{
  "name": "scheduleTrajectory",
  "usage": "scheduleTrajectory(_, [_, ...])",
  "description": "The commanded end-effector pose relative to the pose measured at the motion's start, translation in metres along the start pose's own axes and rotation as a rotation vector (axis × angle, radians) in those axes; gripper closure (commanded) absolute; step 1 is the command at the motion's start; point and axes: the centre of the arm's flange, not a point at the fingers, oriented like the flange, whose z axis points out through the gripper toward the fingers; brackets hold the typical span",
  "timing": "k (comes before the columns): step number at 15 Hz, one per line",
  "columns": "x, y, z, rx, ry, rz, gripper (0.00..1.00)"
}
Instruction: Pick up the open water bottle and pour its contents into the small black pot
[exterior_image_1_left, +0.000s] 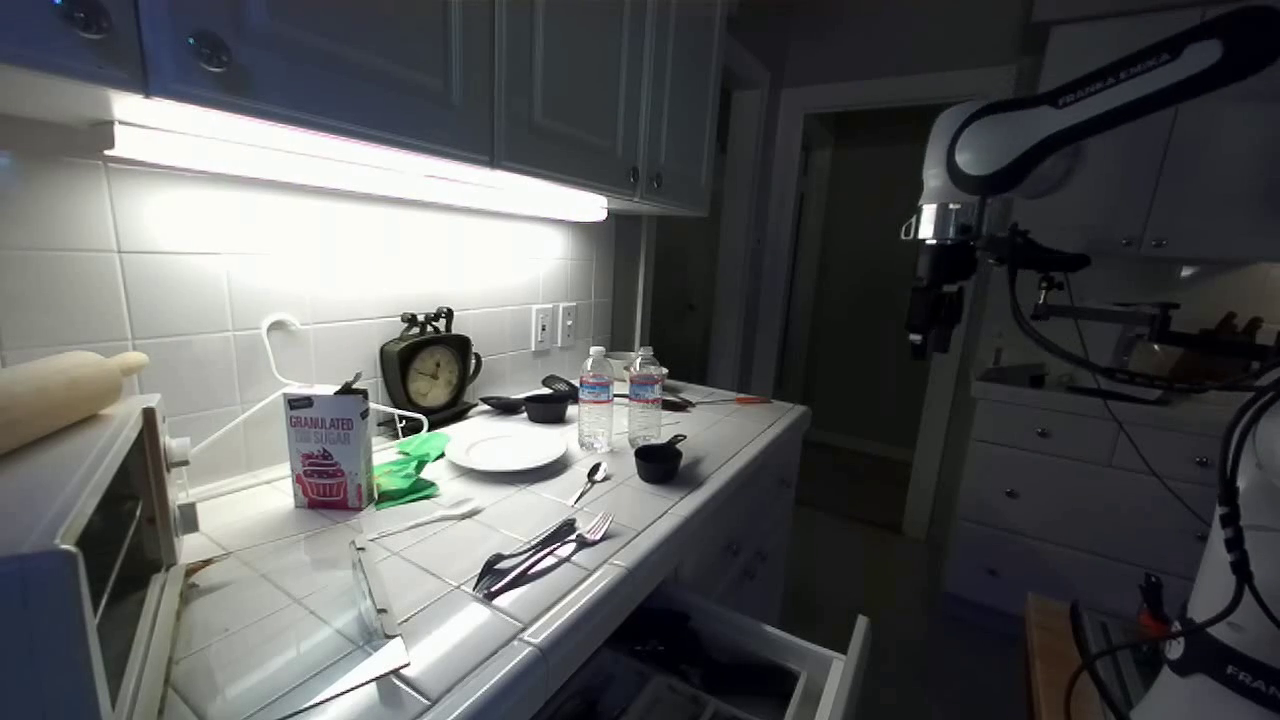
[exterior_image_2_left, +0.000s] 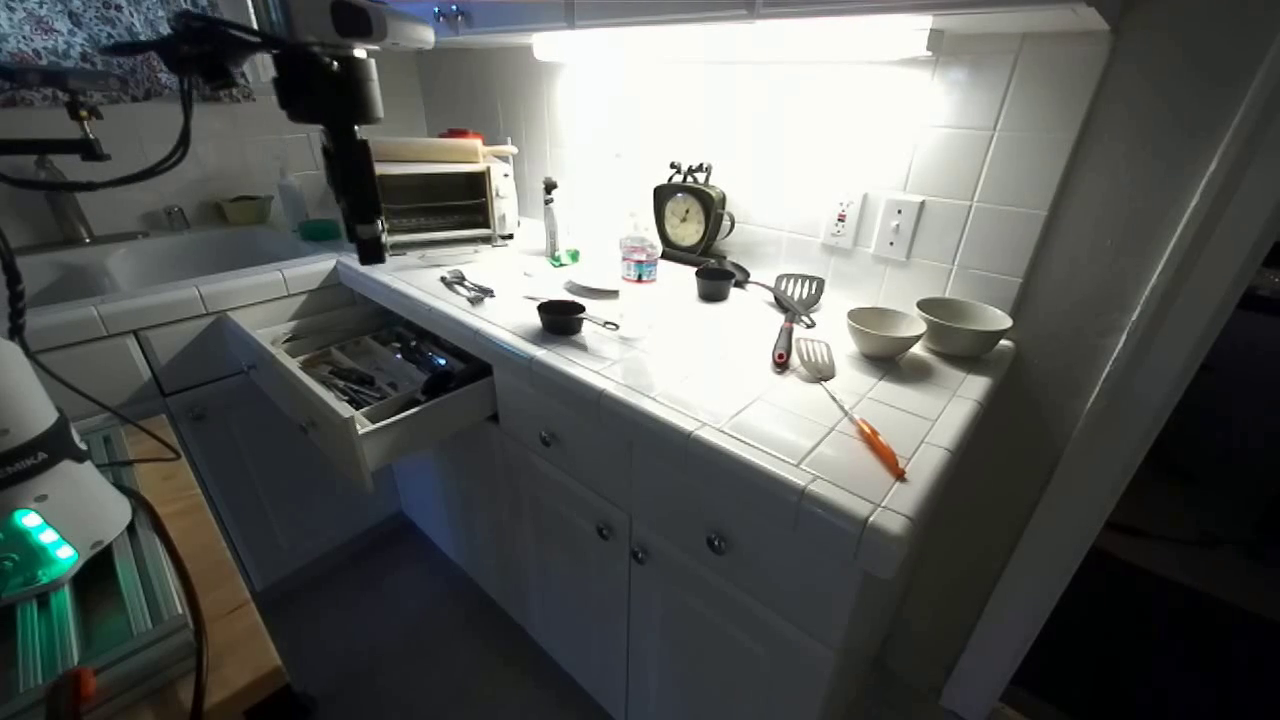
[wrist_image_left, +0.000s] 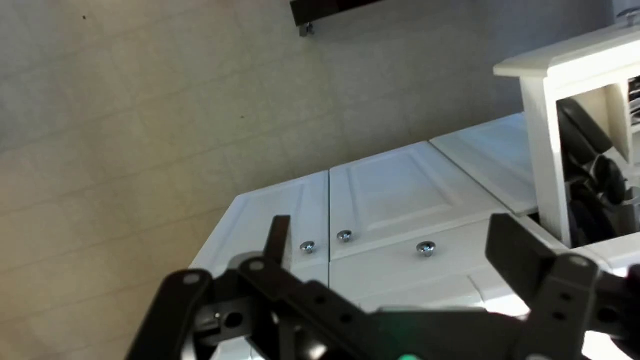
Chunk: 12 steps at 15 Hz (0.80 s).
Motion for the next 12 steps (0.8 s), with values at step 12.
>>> scheduleTrajectory(12, [0.058, 0.020, 0.025, -0.049, 0.033, -0.083, 0.00])
